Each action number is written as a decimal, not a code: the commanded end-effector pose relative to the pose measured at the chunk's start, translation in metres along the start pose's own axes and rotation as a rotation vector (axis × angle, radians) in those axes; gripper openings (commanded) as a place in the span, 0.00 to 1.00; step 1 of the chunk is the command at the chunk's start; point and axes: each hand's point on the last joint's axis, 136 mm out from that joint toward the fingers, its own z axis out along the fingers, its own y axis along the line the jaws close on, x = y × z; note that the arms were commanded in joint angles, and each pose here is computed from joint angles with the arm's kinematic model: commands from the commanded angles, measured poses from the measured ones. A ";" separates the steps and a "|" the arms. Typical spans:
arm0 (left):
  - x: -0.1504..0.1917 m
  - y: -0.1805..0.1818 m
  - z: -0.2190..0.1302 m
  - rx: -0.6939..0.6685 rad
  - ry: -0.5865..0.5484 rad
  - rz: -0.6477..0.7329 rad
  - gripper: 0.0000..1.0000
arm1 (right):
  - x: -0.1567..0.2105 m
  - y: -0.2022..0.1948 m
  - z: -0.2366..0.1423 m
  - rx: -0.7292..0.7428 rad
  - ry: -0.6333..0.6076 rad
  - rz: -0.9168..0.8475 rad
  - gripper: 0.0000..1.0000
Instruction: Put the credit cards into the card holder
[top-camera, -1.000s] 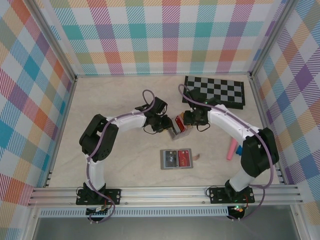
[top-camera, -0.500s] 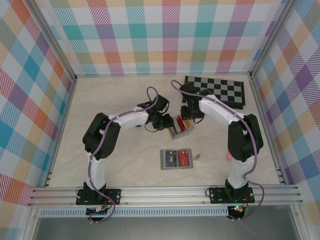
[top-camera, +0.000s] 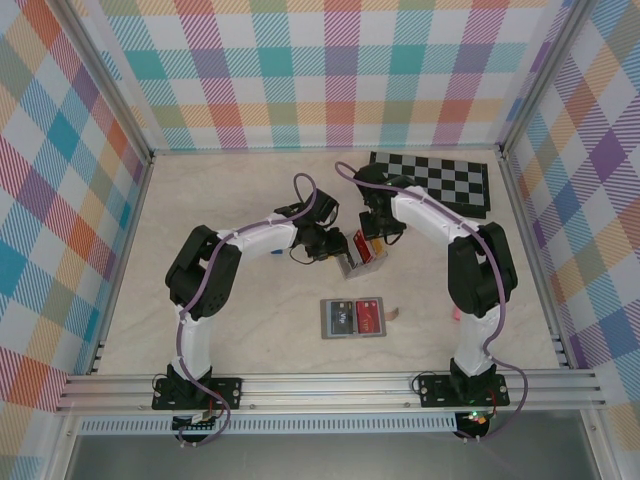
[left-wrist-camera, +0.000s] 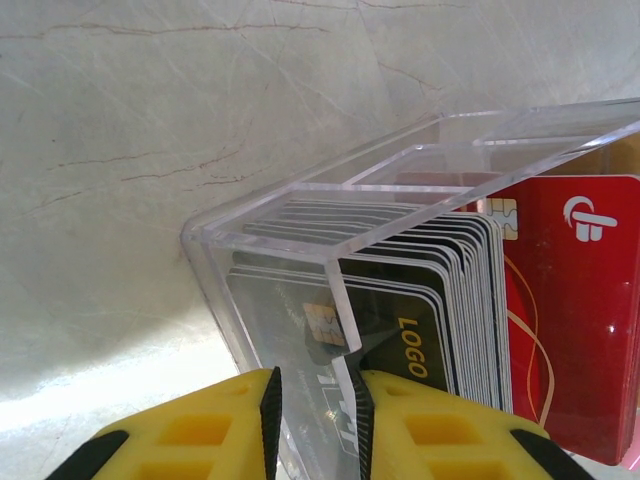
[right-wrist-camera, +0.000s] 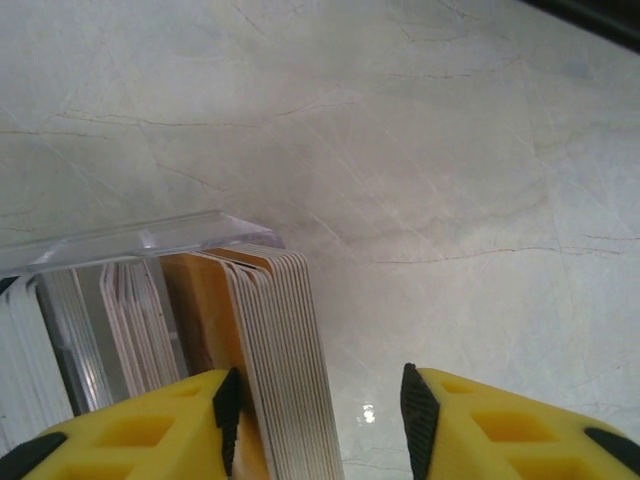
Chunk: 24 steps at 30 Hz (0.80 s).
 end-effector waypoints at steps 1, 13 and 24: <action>0.021 0.041 0.018 -0.141 0.074 -0.021 0.27 | -0.006 -0.014 -0.009 0.052 -0.008 -0.015 0.43; 0.023 0.042 0.019 -0.136 0.079 -0.026 0.26 | -0.004 -0.004 -0.011 -0.007 0.001 -0.017 0.20; 0.024 0.043 0.019 -0.141 0.077 -0.030 0.26 | -0.009 -0.004 -0.026 -0.027 -0.031 0.000 0.04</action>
